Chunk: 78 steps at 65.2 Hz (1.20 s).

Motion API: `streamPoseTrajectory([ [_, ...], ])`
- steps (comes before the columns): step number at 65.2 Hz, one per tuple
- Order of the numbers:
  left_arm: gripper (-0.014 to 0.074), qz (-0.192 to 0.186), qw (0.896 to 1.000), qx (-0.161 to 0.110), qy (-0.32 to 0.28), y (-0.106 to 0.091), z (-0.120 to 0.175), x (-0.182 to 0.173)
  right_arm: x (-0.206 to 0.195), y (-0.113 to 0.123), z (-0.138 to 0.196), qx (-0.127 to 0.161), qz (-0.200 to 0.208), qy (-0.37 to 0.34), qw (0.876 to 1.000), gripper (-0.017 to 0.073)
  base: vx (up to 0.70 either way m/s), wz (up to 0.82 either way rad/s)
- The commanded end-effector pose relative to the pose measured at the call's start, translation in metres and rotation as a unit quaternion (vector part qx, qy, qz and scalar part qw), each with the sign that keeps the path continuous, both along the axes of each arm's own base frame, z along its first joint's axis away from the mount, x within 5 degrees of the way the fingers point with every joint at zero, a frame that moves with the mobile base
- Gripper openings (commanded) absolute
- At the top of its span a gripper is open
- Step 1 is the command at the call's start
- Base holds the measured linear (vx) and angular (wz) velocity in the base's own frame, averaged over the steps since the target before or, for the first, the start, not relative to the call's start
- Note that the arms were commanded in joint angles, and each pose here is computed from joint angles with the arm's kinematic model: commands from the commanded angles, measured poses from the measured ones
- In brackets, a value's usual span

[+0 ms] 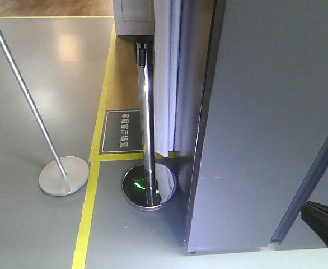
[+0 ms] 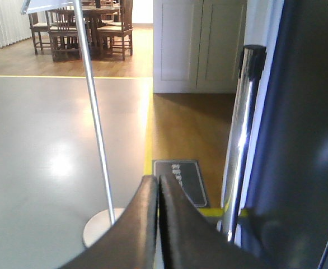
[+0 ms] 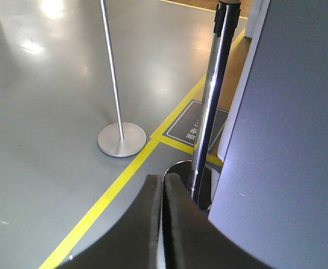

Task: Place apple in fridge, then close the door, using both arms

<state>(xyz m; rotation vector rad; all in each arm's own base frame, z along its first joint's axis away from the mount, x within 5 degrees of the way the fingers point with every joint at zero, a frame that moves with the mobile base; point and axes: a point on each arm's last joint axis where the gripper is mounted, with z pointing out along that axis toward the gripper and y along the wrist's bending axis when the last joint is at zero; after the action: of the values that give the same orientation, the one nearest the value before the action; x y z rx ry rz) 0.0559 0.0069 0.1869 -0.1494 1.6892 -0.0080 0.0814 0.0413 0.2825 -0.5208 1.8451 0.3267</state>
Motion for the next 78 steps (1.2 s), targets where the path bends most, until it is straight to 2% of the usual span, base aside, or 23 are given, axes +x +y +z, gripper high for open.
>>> streamPoseTrajectory([
  [1, -0.0008, -0.019, 0.999, 0.011, -0.025, -0.0033, 0.0001, 0.0000, 0.0024, -0.0008, 0.0110, 0.019, -0.012, -0.022, 1.000, -0.0002, 0.00, 0.00],
  [14, -0.0008, -0.020, 0.998, 0.045, -0.034, -0.0043, 0.0025, 0.0002, 0.0024, -0.0008, 0.0110, 0.019, -0.012, -0.022, 1.000, -0.0002, 0.00, 0.00],
  [78, -0.0008, -0.018, 0.998, 0.040, -0.036, -0.0042, 0.0027, 0.0000, 0.0024, -0.0008, 0.0110, 0.019, -0.012, -0.022, 1.000, -0.0002, 0.00, 0.00],
])
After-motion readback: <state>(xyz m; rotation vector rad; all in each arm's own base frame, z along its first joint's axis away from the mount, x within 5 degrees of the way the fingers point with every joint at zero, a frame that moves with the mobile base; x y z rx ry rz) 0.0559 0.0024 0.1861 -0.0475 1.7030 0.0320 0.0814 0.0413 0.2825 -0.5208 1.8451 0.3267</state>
